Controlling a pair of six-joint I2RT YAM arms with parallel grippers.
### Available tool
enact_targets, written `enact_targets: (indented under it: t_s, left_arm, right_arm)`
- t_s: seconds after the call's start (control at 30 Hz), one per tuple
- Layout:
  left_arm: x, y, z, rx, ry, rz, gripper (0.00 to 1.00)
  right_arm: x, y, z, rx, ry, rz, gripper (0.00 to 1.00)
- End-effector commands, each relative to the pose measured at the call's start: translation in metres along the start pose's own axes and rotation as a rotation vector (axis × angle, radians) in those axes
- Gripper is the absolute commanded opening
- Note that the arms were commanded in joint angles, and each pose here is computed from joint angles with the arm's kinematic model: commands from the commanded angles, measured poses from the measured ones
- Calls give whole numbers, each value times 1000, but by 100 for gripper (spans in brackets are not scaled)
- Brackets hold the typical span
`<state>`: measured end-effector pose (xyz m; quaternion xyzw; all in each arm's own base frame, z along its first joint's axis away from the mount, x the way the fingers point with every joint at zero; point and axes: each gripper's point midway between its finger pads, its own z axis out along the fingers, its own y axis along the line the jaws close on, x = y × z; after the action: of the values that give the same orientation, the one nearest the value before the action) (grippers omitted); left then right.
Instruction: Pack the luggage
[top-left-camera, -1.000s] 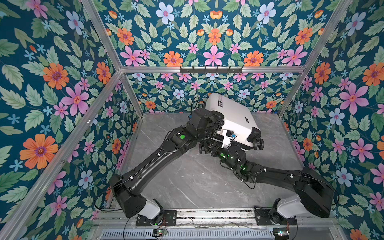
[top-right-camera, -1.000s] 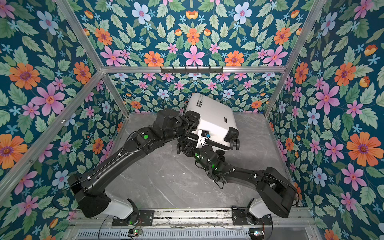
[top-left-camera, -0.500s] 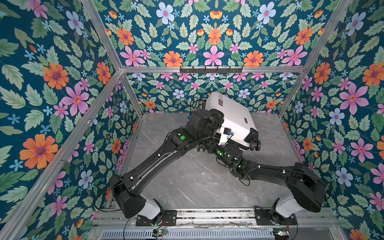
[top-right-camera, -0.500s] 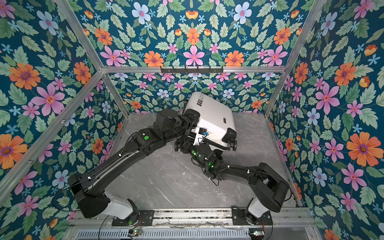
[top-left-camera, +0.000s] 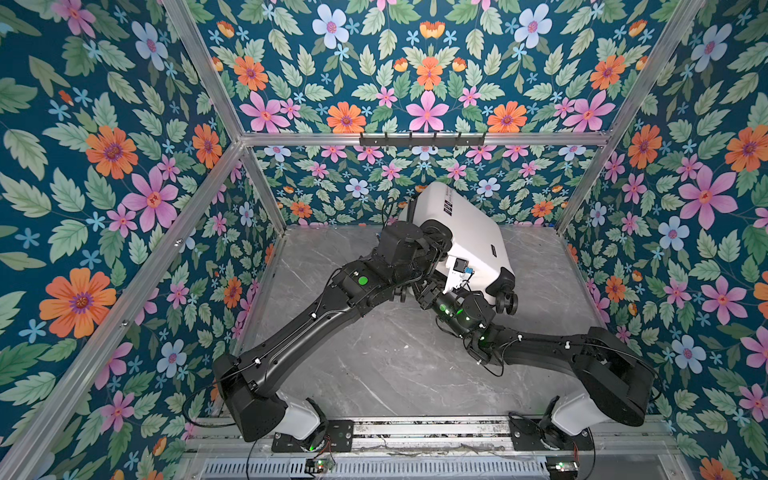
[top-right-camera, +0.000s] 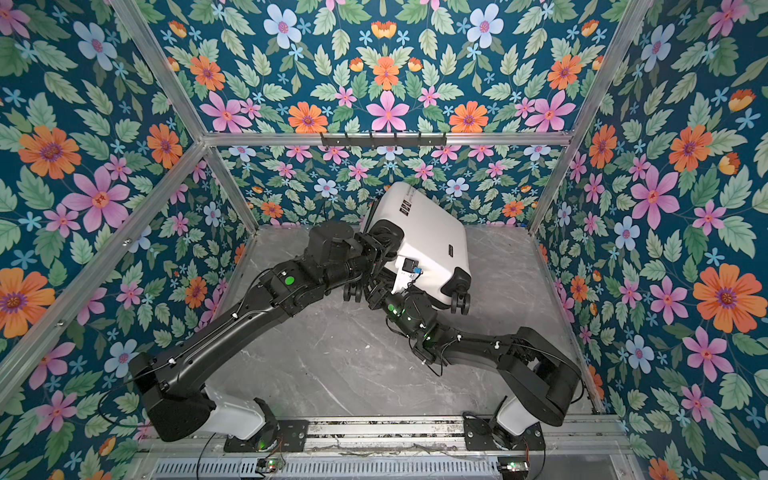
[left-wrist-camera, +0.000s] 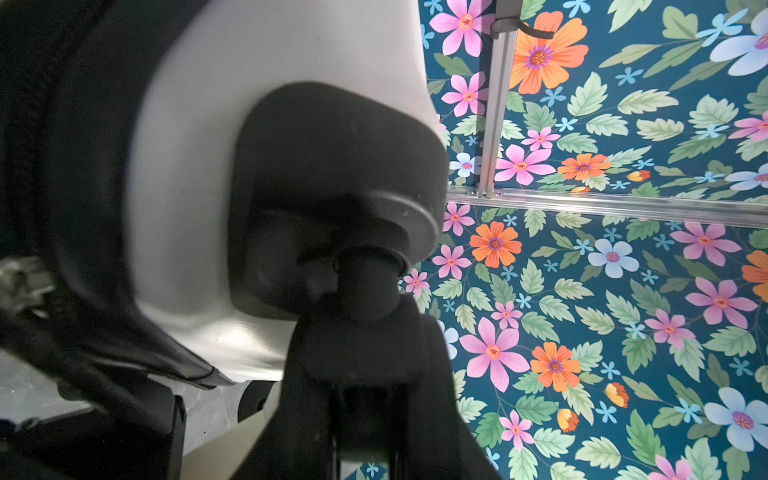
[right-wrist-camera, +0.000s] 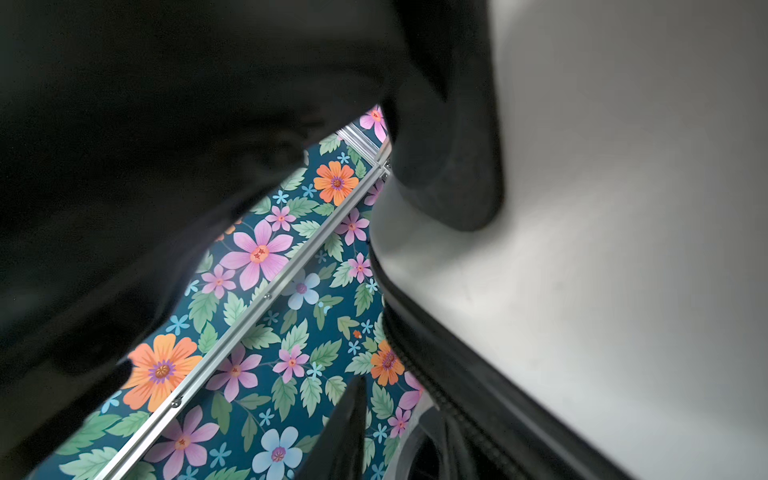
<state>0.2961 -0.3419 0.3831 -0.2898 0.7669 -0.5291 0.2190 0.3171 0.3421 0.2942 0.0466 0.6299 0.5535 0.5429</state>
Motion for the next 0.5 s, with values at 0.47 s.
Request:
enact_targets:
  t_s: [0.47]
  left_arm:
    - [13, -33, -14, 140, 38, -31, 0]
  right_arm:
    - [-28, 7, 21, 4, -119, 37, 35]
